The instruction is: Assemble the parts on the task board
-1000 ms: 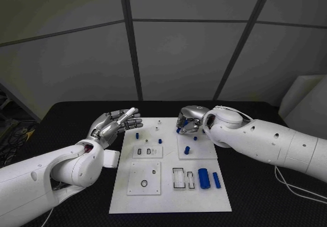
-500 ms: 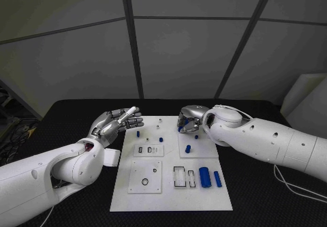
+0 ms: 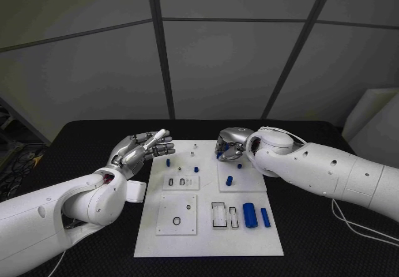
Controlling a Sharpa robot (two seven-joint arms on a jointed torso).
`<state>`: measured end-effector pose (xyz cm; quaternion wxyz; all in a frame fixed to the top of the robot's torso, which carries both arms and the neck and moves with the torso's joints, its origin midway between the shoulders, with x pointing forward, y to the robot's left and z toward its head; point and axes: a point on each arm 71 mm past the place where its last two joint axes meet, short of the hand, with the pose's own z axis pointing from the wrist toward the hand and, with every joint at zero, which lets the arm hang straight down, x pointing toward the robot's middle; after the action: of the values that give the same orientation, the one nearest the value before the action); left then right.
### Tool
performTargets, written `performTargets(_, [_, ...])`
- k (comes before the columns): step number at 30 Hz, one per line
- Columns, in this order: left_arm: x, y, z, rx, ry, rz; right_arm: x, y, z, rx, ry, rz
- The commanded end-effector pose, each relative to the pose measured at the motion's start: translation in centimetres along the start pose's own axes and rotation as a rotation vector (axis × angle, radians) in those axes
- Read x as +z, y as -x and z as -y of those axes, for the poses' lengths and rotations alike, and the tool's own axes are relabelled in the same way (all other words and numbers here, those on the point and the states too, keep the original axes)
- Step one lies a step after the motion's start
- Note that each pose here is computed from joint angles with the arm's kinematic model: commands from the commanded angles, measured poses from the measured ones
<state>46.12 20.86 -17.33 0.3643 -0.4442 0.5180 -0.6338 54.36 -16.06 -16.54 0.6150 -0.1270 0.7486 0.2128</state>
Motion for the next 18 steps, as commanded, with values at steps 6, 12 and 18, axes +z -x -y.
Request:
performTargets(6, [0.00, -0.03, 0.16, 0.001, -0.004, -0.017, -0.4, 0.6, -0.6, 0.004, 0.035, 0.076])
performTargets(12, [-0.03, 0.07, 0.19, 0.003, -0.005, -0.012, -0.7, 1.5, -1.1, 0.022, 0.035, 0.176])
performTargets(18, [-0.01, 0.03, 0.20, 0.003, -0.006, -0.011, 0.2, 2.1, -1.8, 0.034, 0.029, 0.232])
